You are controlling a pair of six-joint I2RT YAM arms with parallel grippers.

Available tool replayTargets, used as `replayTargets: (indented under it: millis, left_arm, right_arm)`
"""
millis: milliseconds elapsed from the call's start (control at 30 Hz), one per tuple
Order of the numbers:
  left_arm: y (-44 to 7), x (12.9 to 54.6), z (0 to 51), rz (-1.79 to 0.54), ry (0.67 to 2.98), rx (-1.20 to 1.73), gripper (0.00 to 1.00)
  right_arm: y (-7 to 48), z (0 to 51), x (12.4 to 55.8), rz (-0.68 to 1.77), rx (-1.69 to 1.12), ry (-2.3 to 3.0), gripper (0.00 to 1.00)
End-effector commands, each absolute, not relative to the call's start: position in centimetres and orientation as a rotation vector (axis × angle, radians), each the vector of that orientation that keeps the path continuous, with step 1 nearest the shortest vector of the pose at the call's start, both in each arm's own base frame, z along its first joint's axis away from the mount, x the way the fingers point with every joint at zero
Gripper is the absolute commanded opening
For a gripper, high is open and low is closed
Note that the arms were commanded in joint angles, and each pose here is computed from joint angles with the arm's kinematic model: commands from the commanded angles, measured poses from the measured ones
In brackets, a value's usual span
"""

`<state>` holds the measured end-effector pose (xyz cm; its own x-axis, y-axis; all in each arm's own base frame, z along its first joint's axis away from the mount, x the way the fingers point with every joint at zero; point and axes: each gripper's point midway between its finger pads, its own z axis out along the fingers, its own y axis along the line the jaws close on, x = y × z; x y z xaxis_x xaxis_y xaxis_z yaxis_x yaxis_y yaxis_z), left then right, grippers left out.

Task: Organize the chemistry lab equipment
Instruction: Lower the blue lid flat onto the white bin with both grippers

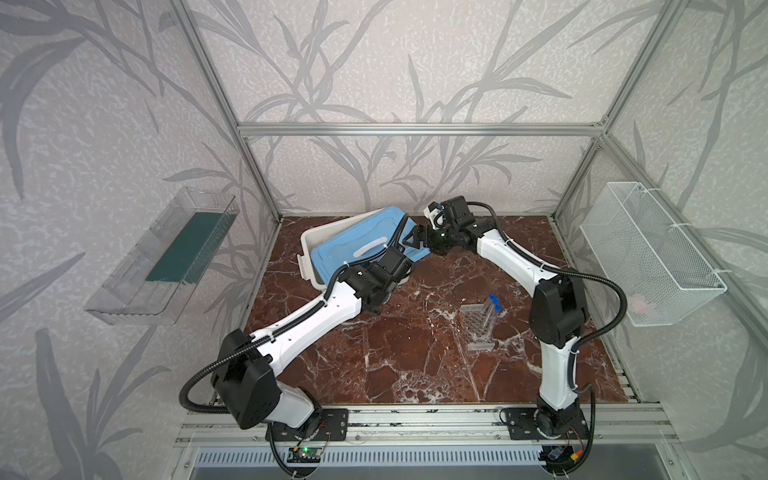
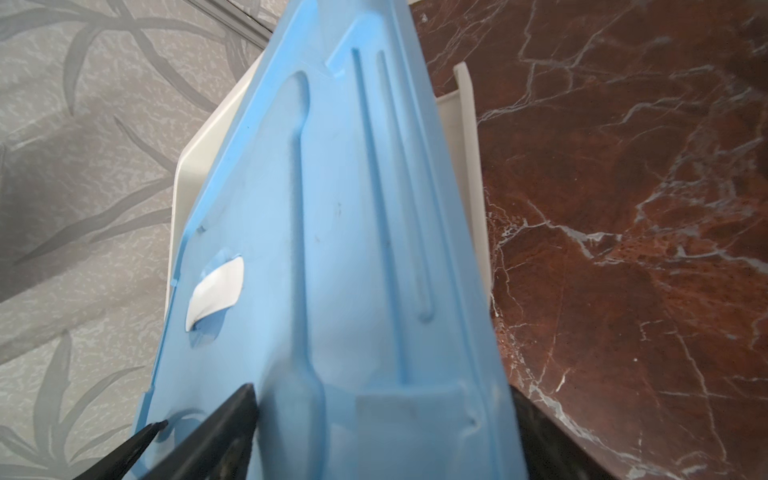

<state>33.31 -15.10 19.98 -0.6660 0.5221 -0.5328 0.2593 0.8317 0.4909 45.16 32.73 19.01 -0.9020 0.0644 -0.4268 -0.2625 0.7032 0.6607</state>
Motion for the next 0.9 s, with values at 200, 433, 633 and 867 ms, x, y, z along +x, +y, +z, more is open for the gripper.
replayTargets:
  millis: [200,433,633,867]
  left_arm:
    - [-13.6,34.2,19.4,0.556,2.322,0.332,0.74]
    - [-15.1,33.7,21.3,0.322,2.347,0.264,0.73]
    - [-15.8,32.5,25.9,-0.087,2.35,0.094,0.76]
    - [-9.7,34.1,26.0,-0.065,2.378,-0.192,0.73]
  right_arm:
    - [31.7,18.8,45.0,1.0,-0.118,2.478,0.89]
    - [32.2,20.0,45.1,0.944,-0.18,2.455,0.89]
    - [33.0,19.7,45.0,0.909,-0.227,2.476,0.89]
    - [34.4,19.7,44.7,0.836,-0.263,2.49,0.89]
